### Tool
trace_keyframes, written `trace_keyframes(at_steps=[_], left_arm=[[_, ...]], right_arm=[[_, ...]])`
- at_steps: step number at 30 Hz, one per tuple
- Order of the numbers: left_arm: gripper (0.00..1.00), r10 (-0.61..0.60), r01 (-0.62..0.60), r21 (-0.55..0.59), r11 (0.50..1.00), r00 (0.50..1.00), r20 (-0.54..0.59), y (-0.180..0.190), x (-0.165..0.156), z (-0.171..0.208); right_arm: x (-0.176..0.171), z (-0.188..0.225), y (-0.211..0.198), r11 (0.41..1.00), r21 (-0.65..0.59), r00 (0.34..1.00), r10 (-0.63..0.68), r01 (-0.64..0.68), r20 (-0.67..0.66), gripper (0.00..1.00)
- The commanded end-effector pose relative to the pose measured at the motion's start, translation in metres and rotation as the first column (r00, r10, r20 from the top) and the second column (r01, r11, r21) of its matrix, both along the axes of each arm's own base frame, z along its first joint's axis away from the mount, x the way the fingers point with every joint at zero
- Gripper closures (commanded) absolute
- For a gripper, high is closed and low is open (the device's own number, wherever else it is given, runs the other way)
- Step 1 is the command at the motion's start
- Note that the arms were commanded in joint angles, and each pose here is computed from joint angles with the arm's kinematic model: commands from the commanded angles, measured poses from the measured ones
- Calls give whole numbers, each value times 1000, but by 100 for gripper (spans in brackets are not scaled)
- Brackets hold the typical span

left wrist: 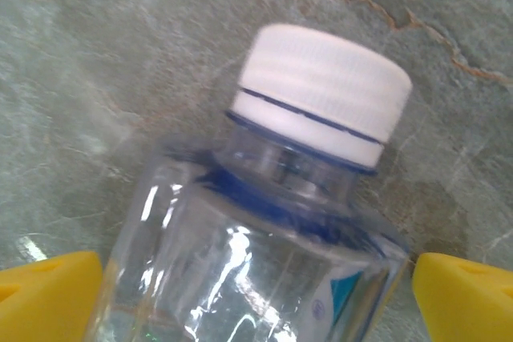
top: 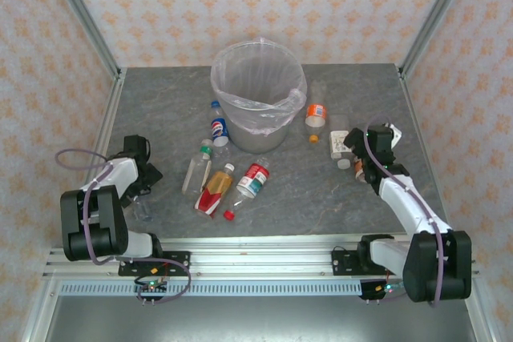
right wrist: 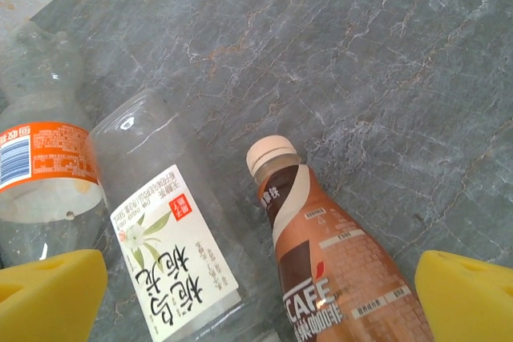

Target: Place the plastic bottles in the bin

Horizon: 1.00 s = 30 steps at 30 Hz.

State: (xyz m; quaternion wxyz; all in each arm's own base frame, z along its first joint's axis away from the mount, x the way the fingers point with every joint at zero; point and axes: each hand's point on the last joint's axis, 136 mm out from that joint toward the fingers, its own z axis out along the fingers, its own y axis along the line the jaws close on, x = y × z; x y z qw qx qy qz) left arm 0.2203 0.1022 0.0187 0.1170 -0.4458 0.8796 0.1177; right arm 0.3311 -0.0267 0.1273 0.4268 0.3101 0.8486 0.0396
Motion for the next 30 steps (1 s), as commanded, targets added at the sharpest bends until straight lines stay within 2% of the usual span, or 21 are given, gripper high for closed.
trace_keyframes(at_steps=[1, 8, 18, 24, 30], left_arm=[[4, -57, 57, -16, 998, 998, 2, -7, 14, 2], [15, -145, 144, -30, 989, 989, -38, -24, 29, -6], [34, -286, 281, -93, 955, 958, -34, -55, 56, -16], [45, -275, 277, -67, 958, 960, 48, -55, 72, 2], [52, -314, 317, 13, 948, 934, 168, -61, 94, 44]], right_arm=[[12, 21, -9, 999, -22, 998, -47, 49, 52, 1], [17, 31, -19, 994, -55, 990, -92, 98, 104, 1], [27, 28, -17, 994, -9, 984, -110, 112, 141, 1], [27, 24, -12, 998, -32, 990, -55, 59, 127, 1], [25, 24, -6, 1000, -14, 988, -25, 27, 152, 1]])
